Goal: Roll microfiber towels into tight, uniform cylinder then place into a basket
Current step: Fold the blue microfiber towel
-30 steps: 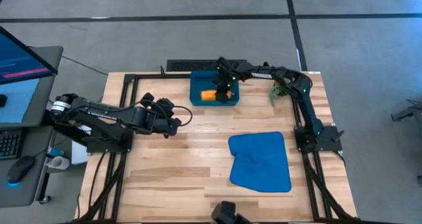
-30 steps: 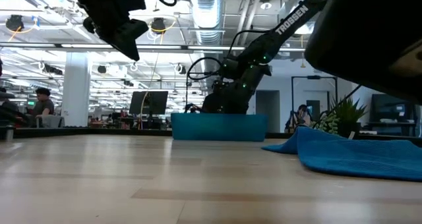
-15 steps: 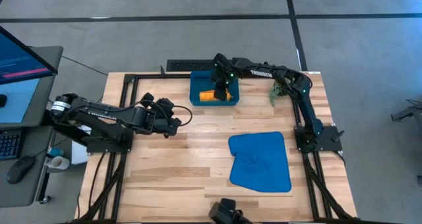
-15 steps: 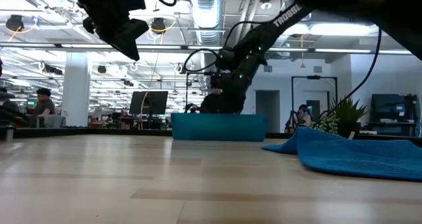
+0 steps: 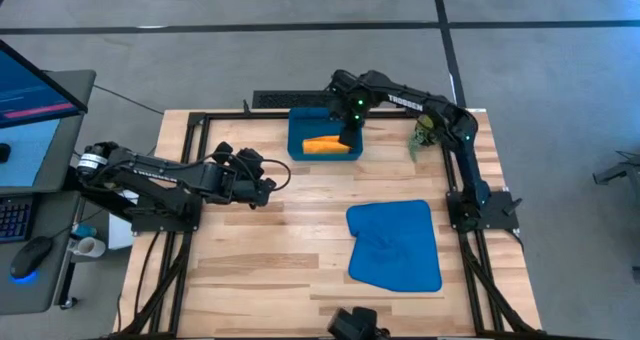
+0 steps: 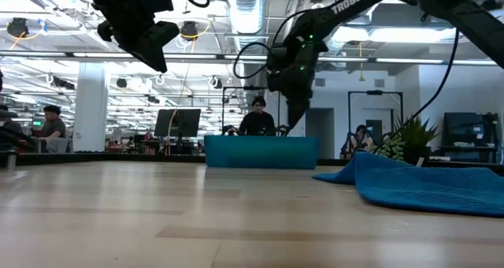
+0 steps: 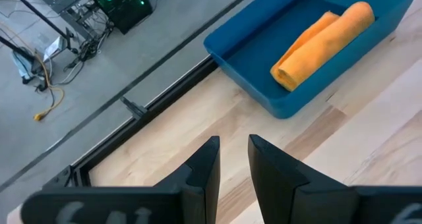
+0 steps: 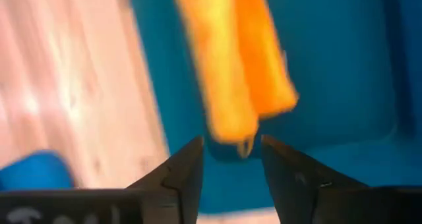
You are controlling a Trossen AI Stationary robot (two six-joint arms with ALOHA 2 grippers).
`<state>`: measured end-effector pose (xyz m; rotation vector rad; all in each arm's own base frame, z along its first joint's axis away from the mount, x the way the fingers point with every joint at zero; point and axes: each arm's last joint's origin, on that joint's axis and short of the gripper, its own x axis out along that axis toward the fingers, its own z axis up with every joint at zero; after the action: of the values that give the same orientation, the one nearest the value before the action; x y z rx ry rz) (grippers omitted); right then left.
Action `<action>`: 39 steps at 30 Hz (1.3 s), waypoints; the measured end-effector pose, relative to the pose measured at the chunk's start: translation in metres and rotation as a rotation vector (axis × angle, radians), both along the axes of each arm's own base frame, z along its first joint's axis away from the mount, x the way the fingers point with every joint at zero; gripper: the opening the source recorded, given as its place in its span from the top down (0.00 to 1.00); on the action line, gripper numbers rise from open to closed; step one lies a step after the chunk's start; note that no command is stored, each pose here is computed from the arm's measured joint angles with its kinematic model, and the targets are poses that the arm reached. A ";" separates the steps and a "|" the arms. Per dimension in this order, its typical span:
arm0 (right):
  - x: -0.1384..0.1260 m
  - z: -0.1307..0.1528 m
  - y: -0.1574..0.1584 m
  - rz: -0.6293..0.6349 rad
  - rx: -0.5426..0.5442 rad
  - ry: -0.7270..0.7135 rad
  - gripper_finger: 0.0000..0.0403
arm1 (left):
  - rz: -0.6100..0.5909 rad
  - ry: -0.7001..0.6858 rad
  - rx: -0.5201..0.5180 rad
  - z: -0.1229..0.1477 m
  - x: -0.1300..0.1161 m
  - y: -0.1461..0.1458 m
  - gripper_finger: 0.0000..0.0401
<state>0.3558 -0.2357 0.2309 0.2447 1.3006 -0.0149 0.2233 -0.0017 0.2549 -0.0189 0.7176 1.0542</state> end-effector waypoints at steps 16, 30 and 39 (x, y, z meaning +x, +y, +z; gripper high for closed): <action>-0.063 0.038 0.060 -0.051 -0.078 -0.161 0.68 | -0.222 0.105 0.131 -0.011 0.041 -0.004 0.82; -0.111 0.041 0.126 -0.087 -0.109 -0.366 0.69 | -0.574 -0.131 -0.026 0.007 0.070 0.003 0.82; -0.123 0.010 0.164 -0.191 -0.083 -0.371 0.69 | -0.712 -0.230 -0.143 -0.016 0.100 0.015 0.82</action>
<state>0.2323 -0.0713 0.2407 0.2850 0.9027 -0.1775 0.3237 0.0138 0.2387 -0.0059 0.5244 0.3115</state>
